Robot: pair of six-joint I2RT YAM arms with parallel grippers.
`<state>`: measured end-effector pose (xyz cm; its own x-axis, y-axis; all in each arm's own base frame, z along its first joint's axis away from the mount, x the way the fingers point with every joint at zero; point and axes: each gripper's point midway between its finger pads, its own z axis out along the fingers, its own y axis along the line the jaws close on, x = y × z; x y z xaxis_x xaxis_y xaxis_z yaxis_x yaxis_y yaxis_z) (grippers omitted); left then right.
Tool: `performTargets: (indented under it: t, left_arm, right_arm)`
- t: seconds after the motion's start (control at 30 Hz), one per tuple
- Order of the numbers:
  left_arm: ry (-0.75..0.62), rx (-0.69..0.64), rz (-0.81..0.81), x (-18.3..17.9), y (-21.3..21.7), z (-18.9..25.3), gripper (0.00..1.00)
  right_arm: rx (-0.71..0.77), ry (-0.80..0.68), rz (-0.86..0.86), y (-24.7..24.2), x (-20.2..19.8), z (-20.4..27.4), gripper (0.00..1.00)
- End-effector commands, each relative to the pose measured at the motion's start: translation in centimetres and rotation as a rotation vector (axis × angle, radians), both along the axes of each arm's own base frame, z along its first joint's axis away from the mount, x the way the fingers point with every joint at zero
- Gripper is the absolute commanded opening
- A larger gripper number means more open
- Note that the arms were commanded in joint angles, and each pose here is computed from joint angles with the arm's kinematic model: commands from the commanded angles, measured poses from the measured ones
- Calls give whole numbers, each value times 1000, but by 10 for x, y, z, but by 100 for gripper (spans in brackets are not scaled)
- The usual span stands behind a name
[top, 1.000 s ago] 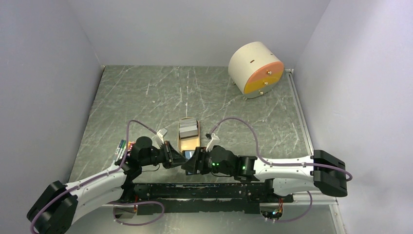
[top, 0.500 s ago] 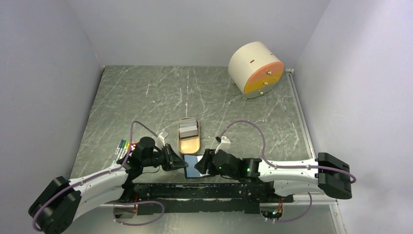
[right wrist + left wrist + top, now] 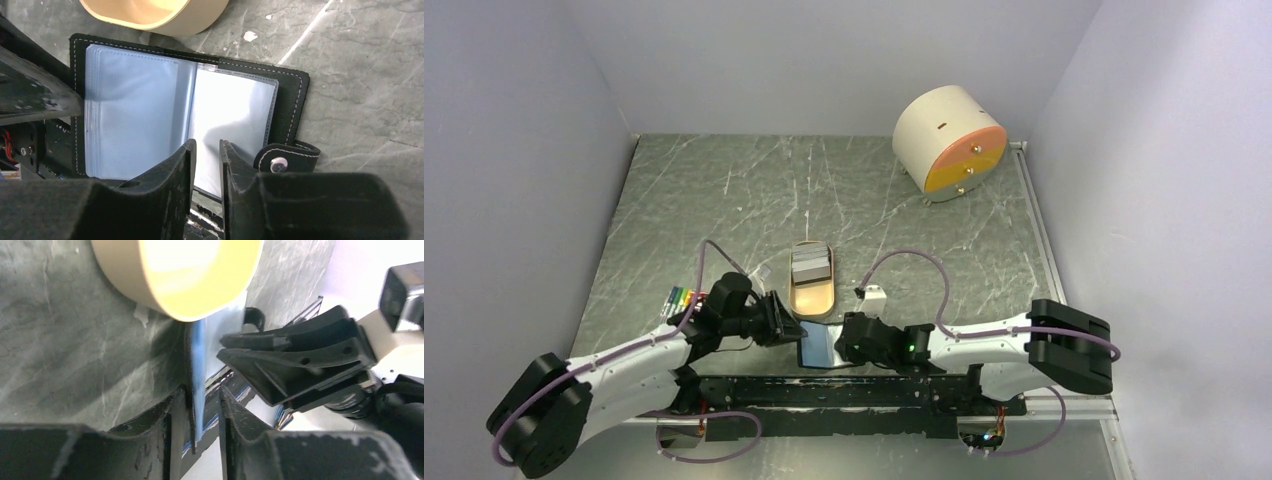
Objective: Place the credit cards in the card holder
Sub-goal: Open the card holder at the center of the board.
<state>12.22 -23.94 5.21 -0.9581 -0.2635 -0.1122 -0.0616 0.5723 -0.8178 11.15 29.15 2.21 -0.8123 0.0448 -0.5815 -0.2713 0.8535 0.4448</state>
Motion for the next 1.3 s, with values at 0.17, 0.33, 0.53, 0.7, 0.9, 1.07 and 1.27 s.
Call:
performTargets:
  t: [0.17,0.33,0.53,0.7,0.9,1.07,1.27]
  left_arm:
    - [-165,65,118,29,14,48,42]
    - [-186,-15,84,25,5,61,38]
    - [-124,-7,35,20,-3,34,30]
    - [-99,-50,21,16,-8,24,30]
    - [-102,-35,-5,17,-11,24,33]
    - [-103,-39,-3,16,-11,24,33]
    - [-148,-28,2,21,-9,33,34]
  right_arm:
    - [34,-9,-3,9,3,0,25]
    - [32,-21,16,13,4,4,24]
    - [8,-41,34,13,10,9,22]
    - [1,-71,16,5,20,20,21]
    - [-36,-40,14,-7,19,-3,20]
    - [-87,18,8,-17,11,-29,20]
    - [-52,-25,51,-7,15,-4,23]
